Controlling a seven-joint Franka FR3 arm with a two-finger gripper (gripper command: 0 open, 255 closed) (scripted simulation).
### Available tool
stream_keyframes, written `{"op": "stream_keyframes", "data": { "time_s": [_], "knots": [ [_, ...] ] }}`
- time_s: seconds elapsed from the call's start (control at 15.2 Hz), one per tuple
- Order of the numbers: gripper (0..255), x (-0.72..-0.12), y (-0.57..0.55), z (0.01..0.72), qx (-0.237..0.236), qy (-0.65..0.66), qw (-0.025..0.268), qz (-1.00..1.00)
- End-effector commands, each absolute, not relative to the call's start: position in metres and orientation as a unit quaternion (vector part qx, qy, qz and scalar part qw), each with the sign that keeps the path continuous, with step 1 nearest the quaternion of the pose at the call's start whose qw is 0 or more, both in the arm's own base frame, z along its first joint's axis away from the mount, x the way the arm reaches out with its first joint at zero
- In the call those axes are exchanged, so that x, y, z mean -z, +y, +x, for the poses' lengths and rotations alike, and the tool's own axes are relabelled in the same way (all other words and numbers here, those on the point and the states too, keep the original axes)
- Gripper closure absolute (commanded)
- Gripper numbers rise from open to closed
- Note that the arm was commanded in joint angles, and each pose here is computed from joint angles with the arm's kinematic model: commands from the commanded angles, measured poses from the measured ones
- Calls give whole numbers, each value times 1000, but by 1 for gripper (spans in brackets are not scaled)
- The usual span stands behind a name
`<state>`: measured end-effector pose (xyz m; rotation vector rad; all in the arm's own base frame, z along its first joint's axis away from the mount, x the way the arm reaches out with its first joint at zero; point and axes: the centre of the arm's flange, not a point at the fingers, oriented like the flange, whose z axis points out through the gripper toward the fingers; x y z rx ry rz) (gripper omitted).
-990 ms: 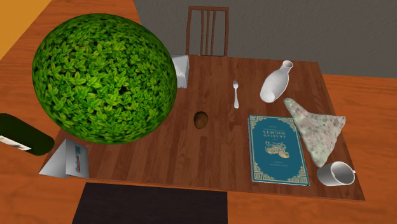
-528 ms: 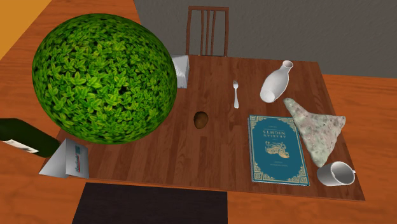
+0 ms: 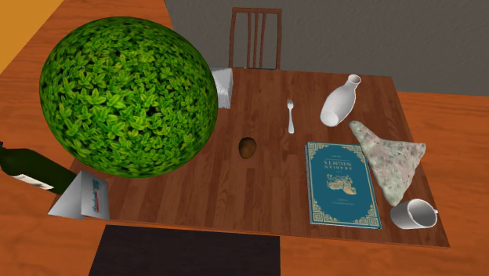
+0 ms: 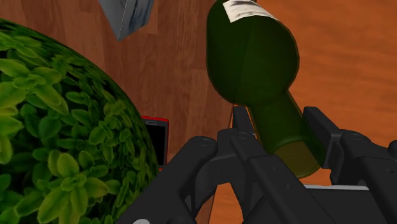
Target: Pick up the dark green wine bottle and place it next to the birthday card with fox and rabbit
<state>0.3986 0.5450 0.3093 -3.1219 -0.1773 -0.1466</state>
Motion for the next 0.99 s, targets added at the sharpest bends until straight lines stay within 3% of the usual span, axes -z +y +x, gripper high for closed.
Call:
{"op": "stream_keyframes", "data": {
  "time_s": [0.0,0.13,0.2,0.53,0.92],
  "knots": [
    [255,-309,545,399,47,-57,6,-997],
    [255,-309,545,399,47,-57,6,-997],
    [0,-309,545,399,47,-57,6,-997],
    [0,-309,545,399,47,-57,6,-997],
    [0,-359,544,394,47,-57,6,-997]
  ]
}}
